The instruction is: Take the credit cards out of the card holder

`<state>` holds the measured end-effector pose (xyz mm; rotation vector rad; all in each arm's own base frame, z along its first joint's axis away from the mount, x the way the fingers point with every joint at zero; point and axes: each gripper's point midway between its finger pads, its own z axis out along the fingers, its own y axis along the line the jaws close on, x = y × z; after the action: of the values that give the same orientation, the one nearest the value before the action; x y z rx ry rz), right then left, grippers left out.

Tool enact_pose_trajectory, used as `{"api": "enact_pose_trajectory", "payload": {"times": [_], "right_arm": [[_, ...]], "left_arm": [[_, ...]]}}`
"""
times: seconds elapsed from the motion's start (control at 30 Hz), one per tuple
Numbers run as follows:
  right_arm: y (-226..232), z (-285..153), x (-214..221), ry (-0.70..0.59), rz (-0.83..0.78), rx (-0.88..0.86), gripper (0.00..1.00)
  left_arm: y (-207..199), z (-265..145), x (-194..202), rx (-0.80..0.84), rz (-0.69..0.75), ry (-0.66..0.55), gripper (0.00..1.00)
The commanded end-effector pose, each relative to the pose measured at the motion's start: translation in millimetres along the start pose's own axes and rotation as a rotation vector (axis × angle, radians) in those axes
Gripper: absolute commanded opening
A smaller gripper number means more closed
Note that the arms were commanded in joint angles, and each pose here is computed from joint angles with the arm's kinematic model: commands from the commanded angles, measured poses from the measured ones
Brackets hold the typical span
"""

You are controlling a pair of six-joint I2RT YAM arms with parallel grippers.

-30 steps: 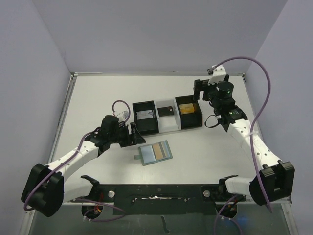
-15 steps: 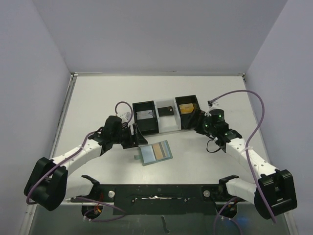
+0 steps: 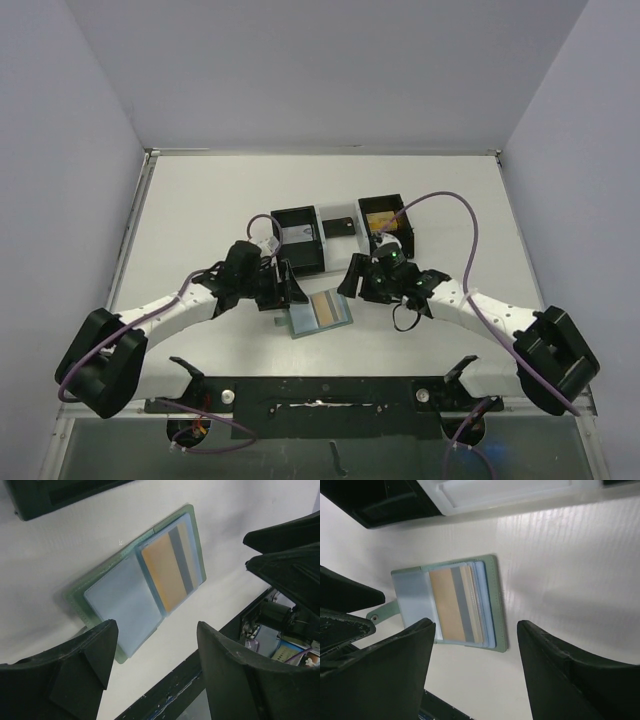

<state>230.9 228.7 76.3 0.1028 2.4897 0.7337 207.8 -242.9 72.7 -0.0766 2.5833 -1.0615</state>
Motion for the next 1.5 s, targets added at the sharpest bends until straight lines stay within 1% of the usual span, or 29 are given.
{"api": "enact_pose_trajectory", "payload": {"times": [0.0, 0.13, 0.2, 0.4, 0.67, 0.8, 1.0, 1.1, 1.27, 1.3, 1.4, 1.47], "right_arm": [[23.7, 8.7, -5.1, 0.001, -0.026, 0.0, 0.64], [34.2, 21.8, 2.3, 0.061, -0.089, 0.011, 0.53], [41.4, 27.2, 3.2, 0.077, -0.103, 0.003, 0.48], [42.3, 40.7, 13.7, 0.127, -0.12, 0.024, 0.43], [36.9, 49.4, 25.3, 0.183, -0.137, 0.052, 0.4], [38.6, 53.0, 28.0, 0.2, -0.156, 0.055, 0.33], [43.9, 52.9, 29.6, 0.215, -0.172, 0.045, 0.18], [49.8, 50.8, 30.3, 0.224, -0.182, 0.021, 0.13], [57.8, 49.1, 32.5, 0.239, -0.187, -0.02, 0.12], [56.1, 48.9, 32.0, 0.235, -0.186, -0.01, 0.13], [41.3, 48.5, 27.2, 0.212, -0.183, 0.078, 0.22], [34.3, 47.2, 20.8, 0.194, -0.205, 0.127, 0.29]], "left_arm": [[-6.6, 7.6, -3.2, 0.014, 0.017, -0.023, 0.62], [0.8, 10.7, 0.3, -0.027, 0.02, -0.014, 0.59], [2.7, 10.7, 0.7, -0.038, 0.027, -0.013, 0.58], [13.2, 9.6, 3.8, -0.092, 0.039, -0.001, 0.55], [33.4, 5.1, 11.1, -0.174, 0.039, 0.004, 0.55], [42.2, 6.0, 17.4, -0.199, 0.037, 0.023, 0.53], [51.0, 14.6, 31.1, -0.181, 0.015, 0.057, 0.44], [52.5, 17.7, 33.9, -0.173, 0.011, 0.065, 0.38], [52.5, 17.8, 32.5, -0.175, 0.013, 0.054, 0.36], [52.9, 17.7, 32.3, -0.178, 0.014, 0.053, 0.36], [54.3, 16.6, 31.9, -0.187, 0.013, 0.05, 0.35], [54.2, 15.6, 31.2, -0.189, 0.015, 0.046, 0.36]]}}
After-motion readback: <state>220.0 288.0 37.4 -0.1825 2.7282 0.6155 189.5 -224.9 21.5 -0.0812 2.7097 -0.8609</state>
